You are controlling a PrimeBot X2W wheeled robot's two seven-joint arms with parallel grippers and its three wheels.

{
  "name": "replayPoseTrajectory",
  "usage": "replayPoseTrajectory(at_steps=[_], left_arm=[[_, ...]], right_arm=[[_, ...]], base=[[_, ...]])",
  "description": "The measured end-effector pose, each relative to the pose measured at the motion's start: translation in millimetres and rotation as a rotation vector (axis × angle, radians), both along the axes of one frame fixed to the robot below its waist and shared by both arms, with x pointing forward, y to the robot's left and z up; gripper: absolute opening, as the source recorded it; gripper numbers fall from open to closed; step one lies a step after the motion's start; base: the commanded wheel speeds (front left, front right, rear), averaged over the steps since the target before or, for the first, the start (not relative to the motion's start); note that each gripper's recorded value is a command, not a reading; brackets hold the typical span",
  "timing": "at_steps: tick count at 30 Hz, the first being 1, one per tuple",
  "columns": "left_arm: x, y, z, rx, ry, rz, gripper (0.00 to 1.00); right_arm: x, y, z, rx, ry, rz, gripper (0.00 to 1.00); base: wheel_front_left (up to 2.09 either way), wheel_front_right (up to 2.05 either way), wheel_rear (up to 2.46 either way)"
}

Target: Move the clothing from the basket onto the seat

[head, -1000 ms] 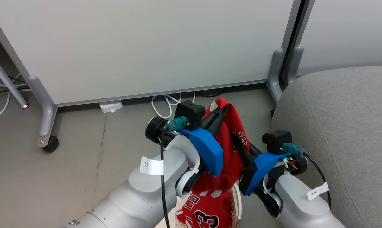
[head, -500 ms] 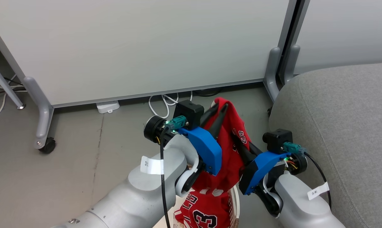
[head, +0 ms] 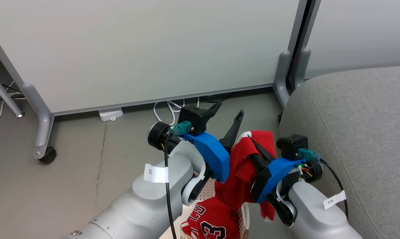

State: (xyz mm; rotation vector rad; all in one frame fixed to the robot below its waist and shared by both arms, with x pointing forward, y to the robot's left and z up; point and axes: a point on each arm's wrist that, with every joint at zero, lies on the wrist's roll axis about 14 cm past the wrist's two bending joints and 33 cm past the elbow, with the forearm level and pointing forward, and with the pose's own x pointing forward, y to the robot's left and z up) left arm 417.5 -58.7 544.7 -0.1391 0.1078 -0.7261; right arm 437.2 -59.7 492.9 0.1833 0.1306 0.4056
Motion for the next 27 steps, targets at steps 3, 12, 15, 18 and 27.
replayPoseTrajectory(at_steps=[3, 12, 15, 18, 27], left_arm=[[0.9, 3.2, 0.7, -0.020, 0.000, 0.019, 1.00], [-4.3, 33.9, -4.2, -0.072, -0.046, 0.112, 1.00], [-7.3, 45.4, -9.1, -0.066, -0.068, 0.132, 1.00], [-11.2, 60.4, -20.9, -0.056, -0.062, 0.171, 1.00], [-21.7, 99.0, -45.6, -0.044, -0.037, 0.276, 1.00]], right_arm=[[1.3, -2.5, 0.9, 0.006, -0.001, -0.010, 0.00], [3.3, -6.9, 3.0, 0.014, -0.011, -0.024, 0.00], [3.2, -8.2, 2.3, 0.014, -0.012, -0.027, 0.00], [3.0, -10.0, 2.9, 0.013, -0.015, -0.030, 0.00], [-1.3, -14.6, 6.4, 0.018, -0.030, -0.041, 0.00]], base=[[0.00, 0.00, 0.00], [0.00, 0.00, 0.00], [0.00, 0.00, 0.00], [0.00, 0.00, 0.00], [0.00, 0.00, 0.00]])
